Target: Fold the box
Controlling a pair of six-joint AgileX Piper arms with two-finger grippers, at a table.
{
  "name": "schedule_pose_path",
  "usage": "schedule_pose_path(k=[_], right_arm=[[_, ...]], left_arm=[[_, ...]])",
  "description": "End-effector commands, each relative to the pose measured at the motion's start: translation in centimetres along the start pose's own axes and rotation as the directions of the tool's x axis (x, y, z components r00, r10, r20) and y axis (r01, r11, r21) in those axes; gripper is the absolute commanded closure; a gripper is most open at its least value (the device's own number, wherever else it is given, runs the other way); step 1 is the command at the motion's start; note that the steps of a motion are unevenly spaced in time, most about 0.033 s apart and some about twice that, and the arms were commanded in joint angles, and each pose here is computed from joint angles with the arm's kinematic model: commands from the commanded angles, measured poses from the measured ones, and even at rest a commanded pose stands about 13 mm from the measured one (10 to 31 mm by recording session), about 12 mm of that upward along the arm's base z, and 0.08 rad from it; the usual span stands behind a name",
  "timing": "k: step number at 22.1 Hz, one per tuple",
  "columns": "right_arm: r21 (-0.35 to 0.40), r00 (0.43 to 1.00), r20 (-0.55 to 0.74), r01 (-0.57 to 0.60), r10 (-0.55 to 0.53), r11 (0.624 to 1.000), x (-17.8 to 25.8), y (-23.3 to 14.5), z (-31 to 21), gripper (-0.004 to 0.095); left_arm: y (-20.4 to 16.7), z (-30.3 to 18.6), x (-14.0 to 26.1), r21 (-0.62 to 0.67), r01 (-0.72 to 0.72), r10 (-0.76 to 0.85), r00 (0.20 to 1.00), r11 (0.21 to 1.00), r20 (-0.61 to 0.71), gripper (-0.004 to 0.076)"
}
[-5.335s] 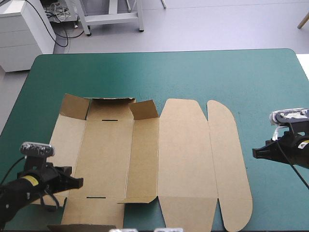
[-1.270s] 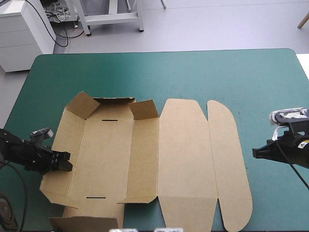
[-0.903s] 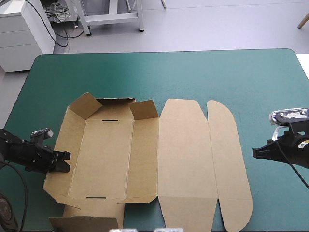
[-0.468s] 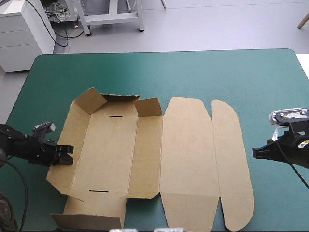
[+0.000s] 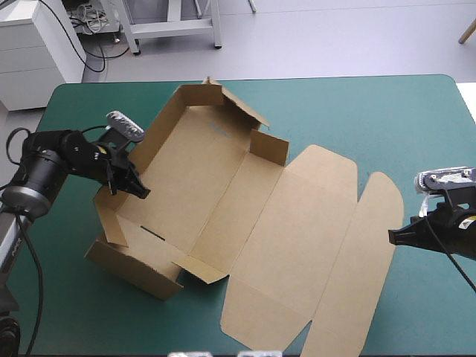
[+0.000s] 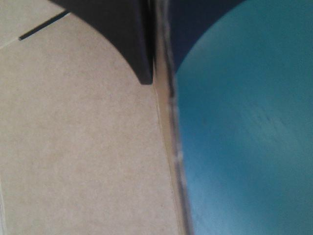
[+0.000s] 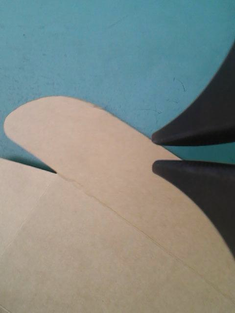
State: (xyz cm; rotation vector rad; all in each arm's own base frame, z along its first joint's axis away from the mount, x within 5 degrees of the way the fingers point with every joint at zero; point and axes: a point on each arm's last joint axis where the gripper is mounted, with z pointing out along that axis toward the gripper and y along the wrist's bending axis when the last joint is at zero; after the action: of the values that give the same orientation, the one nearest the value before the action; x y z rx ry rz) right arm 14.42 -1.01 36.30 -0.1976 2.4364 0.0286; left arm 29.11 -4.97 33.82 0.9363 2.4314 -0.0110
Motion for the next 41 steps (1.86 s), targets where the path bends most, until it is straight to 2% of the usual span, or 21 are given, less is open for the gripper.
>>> schedule_pose_path(k=[1, 2, 4, 8, 11, 18, 24, 28, 34, 41], right_arm=[[0.011, 0.997, 0.073, 0.004, -0.004, 1.0, -0.8, 0.0, -0.8, 0.0821], [0.009, 0.997, 0.073, 0.003, -0.004, 1.0, -0.8, 0.0, -0.8, 0.0821], [0.007, 0.997, 0.074, 0.002, -0.003, 1.0, -0.8, 0.0, -0.8, 0.0821], [0.002, 0.997, 0.076, -0.001, 0.0, 1.0, -0.8, 0.1, -0.9, 0.0821], [-0.015, 0.997, 0.083, -0.009, 0.01, 1.0, -0.8, 0.2, -0.9, 0.0821], [-0.025, 0.996, 0.084, -0.013, 0.015, 1.0, -0.9, 0.3, -0.9, 0.0821], [-0.026, 0.997, 0.08, -0.013, 0.015, 1.0, -0.8, 0.3, -0.9, 0.0821], [-0.026, 0.997, 0.08, -0.013, 0.015, 1.0, -0.8, 0.3, -0.9, 0.0821], [-0.024, 0.997, 0.081, -0.012, 0.014, 1.0, -0.8, 0.3, -0.9, 0.0821], [-0.018, 0.997, 0.082, -0.011, 0.012, 1.0, -0.8, 0.3, -0.9, 0.0821]], left_arm=[[-1.9, -3.1, -3.8, -0.16, -0.198, 0.221, 0.965, 0.967, 0.141, 0.0731], [-3.5, -3.3, -5.1, -0.212, -0.294, 0.33, 0.93, 0.932, 0.161, 0.0731], [-5.5, -3.6, -6.5, -0.279, -0.396, 0.454, 0.872, 0.875, 0.185, 0.0731], [-9.3, -4.7, -9.0, -0.44, -0.47, 0.61, 0.748, 0.765, 0.261, 0.0731], [-11.6, -4.5, -9.9, -0.512, -0.539, 0.704, 0.679, 0.669, 0.206, 0.0732], [-17.2, -3.1, -11.3, -0.599, -0.612, 0.816, 0.565, 0.516, 0.125, 0.0732], [-19.9, -1.9, -12.5, -0.678, -0.58, 0.848, 0.515, 0.451, 0.125, 0.0732], [-20.7, 0.2, -12.8, -0.676, -0.614, 0.868, 0.491, 0.407, 0.076, 0.0732], [-22.0, 2.4, -13.6, -0.716, -0.542, 0.843, 0.523, 0.44, 0.123, 0.0732], [-23.0, 2.7, -13.8, -0.738, -0.537, 0.865, 0.486, 0.409, 0.126, 0.0732]])
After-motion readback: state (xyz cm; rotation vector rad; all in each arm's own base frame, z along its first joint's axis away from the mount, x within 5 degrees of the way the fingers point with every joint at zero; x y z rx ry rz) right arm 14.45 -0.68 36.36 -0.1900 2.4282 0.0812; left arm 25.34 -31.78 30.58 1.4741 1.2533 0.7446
